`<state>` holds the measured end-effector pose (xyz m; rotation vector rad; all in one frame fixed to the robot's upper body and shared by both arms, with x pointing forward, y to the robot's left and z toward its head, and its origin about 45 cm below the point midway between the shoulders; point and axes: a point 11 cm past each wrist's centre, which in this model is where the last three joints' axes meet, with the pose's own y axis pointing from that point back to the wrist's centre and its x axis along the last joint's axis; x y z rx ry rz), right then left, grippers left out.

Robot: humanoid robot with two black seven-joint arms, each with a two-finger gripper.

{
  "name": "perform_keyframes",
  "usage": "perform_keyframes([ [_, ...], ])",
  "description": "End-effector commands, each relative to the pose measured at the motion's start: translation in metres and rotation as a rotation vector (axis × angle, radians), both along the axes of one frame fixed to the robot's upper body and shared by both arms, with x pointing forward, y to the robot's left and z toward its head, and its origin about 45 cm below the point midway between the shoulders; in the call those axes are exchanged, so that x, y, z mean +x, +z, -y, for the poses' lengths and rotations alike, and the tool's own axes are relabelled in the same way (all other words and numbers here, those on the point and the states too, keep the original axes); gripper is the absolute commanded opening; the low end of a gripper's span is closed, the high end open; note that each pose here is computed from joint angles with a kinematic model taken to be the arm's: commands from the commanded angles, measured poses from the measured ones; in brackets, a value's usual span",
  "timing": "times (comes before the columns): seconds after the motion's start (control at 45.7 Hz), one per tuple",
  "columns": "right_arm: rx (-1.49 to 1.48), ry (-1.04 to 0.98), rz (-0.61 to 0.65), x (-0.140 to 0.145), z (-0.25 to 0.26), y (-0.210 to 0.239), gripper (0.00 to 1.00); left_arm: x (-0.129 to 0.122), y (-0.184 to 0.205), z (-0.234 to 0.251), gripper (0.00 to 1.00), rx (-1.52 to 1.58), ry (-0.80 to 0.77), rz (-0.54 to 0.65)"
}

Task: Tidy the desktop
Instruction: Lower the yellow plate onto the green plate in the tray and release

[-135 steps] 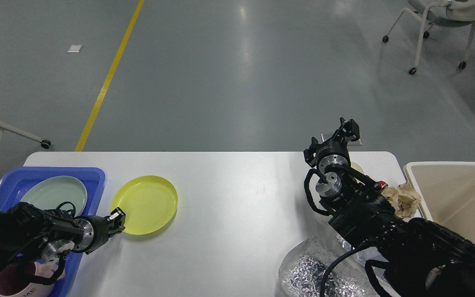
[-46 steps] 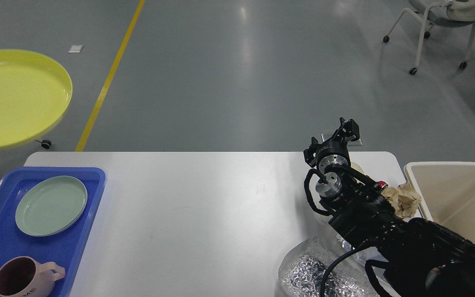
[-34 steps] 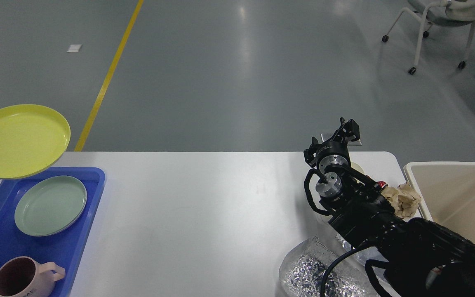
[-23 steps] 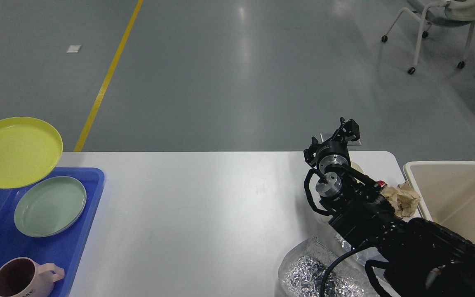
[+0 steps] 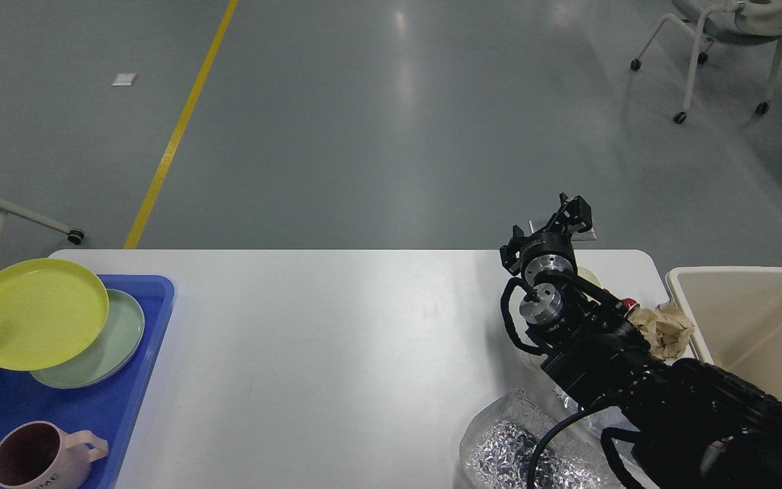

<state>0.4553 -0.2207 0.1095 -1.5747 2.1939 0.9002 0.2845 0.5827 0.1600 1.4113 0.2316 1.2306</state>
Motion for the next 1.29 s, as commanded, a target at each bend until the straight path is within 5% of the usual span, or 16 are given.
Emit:
perform_keyframes([
  [0.0, 0.001, -0.001, 0.0, 0.0, 0.0, 0.0, 1.0, 0.004, -0.01, 0.011, 0.0, -0.009, -0.015, 0.002],
  [0.416, 0.0, 0.0, 0.0, 0.0, 0.0, 0.0, 1.0, 0.002, -0.031, 0.028, 0.07, -0.039, -0.036, -0.027],
  [0.788, 0.0, 0.0, 0.0, 0.0, 0.0, 0.0, 1.0, 0.007, -0.027, 0.028, 0.43, -0.037, -0.038, -0.013],
  [1.072, -0.002, 0.001, 0.0, 0.0, 0.0, 0.0, 1.0, 0.02, 0.015, 0.011, 0.88, -0.042, -0.001, 0.075],
  [1.269, 0.001, -0.001, 0.0, 0.0, 0.0, 0.0, 1.0, 0.033, 0.073, 0.005, 0.94, -0.124, 0.025, 0.164],
])
